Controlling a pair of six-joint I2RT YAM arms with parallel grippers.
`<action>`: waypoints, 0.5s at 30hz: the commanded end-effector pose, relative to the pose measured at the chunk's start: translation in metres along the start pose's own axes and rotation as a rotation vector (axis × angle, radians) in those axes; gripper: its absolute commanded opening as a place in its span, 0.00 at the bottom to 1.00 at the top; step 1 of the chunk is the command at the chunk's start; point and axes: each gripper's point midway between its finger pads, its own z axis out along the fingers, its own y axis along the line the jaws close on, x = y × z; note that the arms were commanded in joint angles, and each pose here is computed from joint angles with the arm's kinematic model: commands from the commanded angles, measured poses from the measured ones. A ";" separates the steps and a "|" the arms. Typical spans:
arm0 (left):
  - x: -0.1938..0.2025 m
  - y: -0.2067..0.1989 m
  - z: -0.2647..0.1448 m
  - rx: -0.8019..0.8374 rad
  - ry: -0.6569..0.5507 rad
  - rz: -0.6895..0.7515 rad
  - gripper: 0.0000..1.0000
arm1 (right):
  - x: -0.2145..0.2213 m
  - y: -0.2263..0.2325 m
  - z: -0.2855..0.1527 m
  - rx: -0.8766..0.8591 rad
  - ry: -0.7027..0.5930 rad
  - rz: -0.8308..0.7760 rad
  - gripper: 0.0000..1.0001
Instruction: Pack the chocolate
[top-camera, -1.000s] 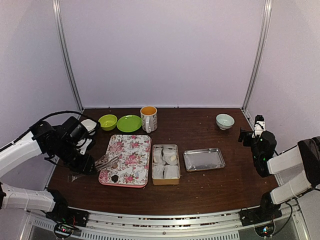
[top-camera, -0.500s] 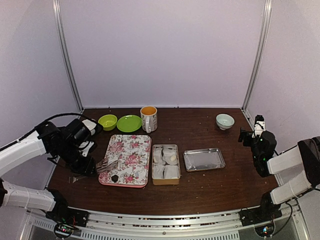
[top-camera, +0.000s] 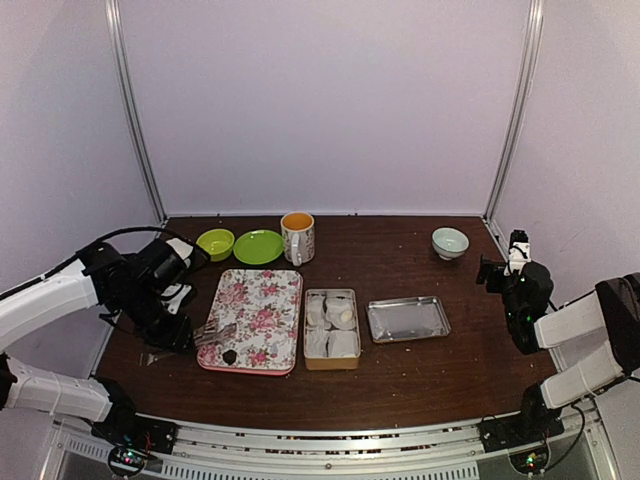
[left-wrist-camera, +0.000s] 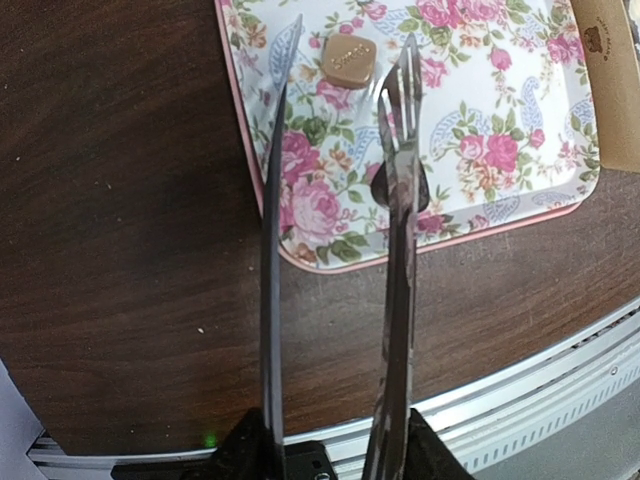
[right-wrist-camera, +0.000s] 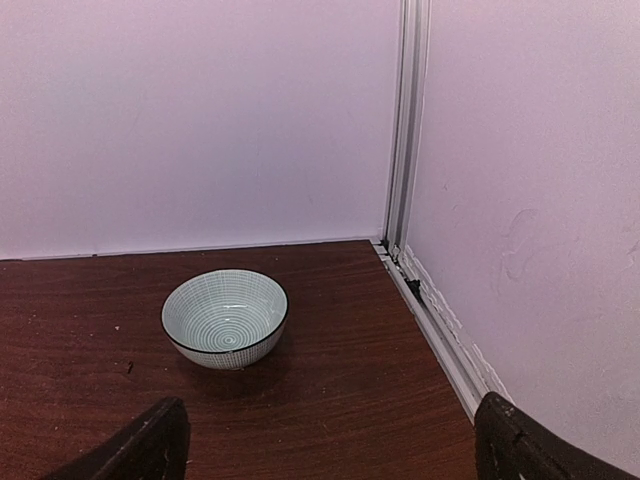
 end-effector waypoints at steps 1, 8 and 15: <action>-0.007 0.000 0.003 -0.005 -0.022 0.010 0.42 | -0.012 -0.003 0.003 0.018 -0.035 0.017 1.00; -0.011 -0.002 0.004 -0.020 -0.018 0.023 0.42 | -0.012 -0.003 0.003 0.018 -0.035 0.016 1.00; -0.013 -0.006 0.006 -0.025 -0.013 0.035 0.42 | -0.011 -0.003 0.003 0.018 -0.035 0.015 1.00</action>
